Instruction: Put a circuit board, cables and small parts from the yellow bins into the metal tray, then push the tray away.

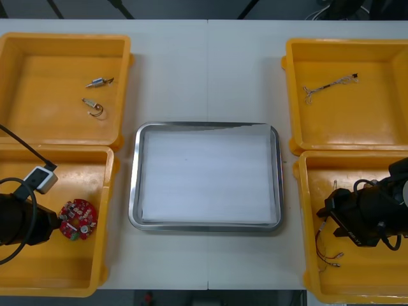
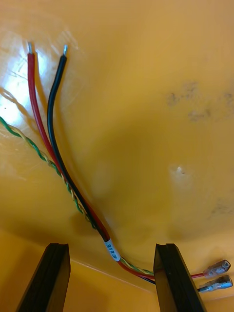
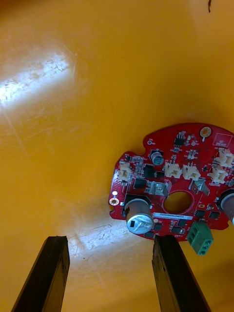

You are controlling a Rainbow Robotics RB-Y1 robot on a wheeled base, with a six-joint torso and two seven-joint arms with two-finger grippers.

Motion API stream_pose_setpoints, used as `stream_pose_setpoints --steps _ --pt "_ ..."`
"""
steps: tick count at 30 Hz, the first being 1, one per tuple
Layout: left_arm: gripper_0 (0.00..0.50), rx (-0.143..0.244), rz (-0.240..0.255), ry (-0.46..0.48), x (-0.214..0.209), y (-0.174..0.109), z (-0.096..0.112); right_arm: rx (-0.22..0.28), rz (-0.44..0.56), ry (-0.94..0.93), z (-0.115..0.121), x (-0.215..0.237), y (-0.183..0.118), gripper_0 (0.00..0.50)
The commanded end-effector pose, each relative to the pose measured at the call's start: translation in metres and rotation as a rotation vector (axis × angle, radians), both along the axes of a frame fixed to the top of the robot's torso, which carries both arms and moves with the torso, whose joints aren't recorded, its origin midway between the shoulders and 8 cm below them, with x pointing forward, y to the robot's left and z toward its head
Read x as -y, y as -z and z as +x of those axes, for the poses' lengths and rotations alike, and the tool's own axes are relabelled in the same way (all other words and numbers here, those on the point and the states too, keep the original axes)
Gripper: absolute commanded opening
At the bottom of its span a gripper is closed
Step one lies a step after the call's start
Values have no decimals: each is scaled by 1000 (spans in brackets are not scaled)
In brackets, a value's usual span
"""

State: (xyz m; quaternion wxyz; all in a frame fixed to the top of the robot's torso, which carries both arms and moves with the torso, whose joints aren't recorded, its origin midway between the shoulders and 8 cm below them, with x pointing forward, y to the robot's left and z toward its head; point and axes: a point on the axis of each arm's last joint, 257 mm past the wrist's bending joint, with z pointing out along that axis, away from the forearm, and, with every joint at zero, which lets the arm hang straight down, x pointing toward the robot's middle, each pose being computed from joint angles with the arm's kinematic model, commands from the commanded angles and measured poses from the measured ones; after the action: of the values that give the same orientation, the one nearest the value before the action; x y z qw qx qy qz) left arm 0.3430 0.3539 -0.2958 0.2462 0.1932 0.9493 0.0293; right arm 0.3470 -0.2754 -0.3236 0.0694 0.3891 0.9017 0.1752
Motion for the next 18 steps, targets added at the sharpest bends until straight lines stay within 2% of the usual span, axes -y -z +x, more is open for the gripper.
stream_pose_setpoints --steps 1,6,18 --pt "500 -13 -18 41 17 7 -13 -23 -2 -72 -15 -11 11 500" --pt "500 -3 -44 37 26 7 -10 -39 -2 -75 -20 -11 14 500" --pt "500 20 -33 51 26 5 -5 -76 6 -77 -30 -14 21 500"
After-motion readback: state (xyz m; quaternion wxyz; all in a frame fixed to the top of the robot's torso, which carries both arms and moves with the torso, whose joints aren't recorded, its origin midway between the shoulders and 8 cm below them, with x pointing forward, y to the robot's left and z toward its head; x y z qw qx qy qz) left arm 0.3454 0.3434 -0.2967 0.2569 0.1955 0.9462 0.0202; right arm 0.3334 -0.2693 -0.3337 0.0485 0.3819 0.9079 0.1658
